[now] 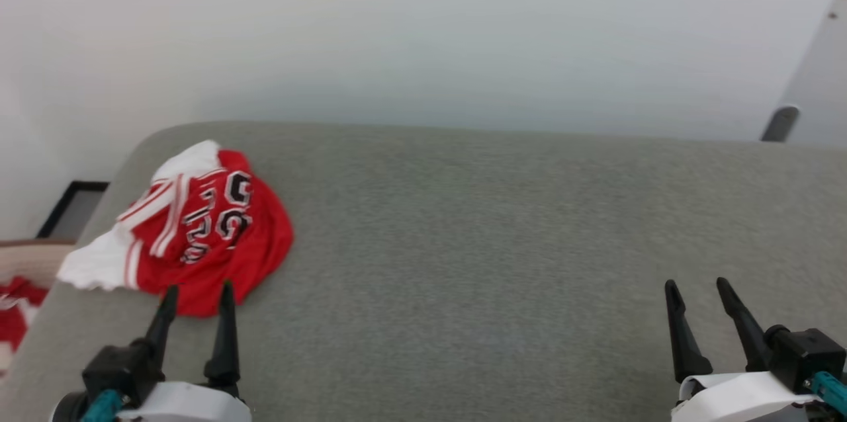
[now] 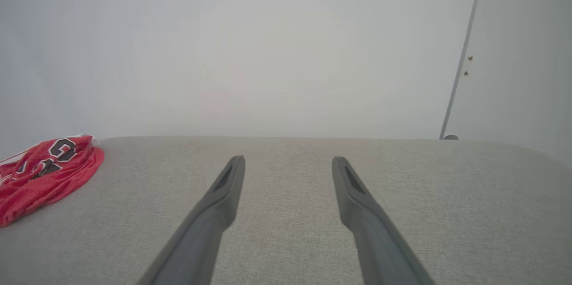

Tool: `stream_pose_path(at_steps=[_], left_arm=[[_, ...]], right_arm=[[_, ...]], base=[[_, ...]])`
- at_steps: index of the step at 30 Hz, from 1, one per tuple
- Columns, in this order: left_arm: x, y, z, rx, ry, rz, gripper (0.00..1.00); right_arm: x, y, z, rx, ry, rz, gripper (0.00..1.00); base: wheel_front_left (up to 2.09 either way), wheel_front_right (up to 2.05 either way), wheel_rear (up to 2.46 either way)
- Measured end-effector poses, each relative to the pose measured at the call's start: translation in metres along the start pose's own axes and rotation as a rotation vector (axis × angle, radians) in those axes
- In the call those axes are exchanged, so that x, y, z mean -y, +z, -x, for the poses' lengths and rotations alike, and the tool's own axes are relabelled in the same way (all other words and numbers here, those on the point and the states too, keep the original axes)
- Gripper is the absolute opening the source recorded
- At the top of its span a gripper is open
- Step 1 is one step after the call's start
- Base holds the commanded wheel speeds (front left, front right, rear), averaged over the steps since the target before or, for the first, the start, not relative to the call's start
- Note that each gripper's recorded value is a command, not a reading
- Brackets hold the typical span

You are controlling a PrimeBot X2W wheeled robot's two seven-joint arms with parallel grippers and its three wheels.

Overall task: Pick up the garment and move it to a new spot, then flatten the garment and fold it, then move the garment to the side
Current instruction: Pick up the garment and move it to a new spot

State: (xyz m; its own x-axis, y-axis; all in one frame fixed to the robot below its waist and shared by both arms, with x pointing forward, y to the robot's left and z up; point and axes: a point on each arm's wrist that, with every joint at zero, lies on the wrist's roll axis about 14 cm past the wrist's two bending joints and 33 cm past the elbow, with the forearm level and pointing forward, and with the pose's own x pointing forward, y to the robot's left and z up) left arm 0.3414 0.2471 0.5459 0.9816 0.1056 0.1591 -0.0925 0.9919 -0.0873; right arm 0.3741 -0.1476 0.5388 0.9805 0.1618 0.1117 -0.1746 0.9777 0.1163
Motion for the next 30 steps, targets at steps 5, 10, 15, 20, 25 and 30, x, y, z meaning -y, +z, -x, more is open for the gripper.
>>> stream_pose_path(at_steps=[5, 10, 15, 20, 25, 30], left_arm=[[-0.028, 0.007, 0.013, 0.006, 0.088, 0.003, 1.0], [-0.057, 0.013, 0.032, 0.01, 0.185, -0.002, 1.0], [-0.085, 0.018, 0.057, 0.004, 0.284, -0.002, 1.0], [-0.108, 0.021, 0.084, 0.006, 0.38, 0.023, 1.0], [-0.12, 0.022, 0.103, 0.013, 0.441, 0.065, 1.0], [-0.121, 0.023, 0.101, -0.013, 0.446, 0.137, 1.0]], right_arm=[[-0.033, -0.005, -0.011, -0.017, 0.097, -0.015, 1.0], [-0.07, -0.013, -0.02, -0.04, 0.206, -0.033, 1.0], [-0.108, -0.017, -0.028, -0.054, 0.316, -0.043, 1.0], [-0.139, -0.02, -0.03, -0.066, 0.403, -0.044, 1.0], [-0.158, -0.021, -0.032, -0.069, 0.455, -0.043, 1.0], [-0.161, -0.021, -0.034, -0.07, 0.465, -0.041, 1.0]], base=[[0.0, 0.0, 0.0], [0.0, 0.0, 0.0], [0.0, 0.0, 0.0], [0.0, 0.0, 0.0], [0.0, 0.0, 0.0], [0.0, 0.0, 0.0]])
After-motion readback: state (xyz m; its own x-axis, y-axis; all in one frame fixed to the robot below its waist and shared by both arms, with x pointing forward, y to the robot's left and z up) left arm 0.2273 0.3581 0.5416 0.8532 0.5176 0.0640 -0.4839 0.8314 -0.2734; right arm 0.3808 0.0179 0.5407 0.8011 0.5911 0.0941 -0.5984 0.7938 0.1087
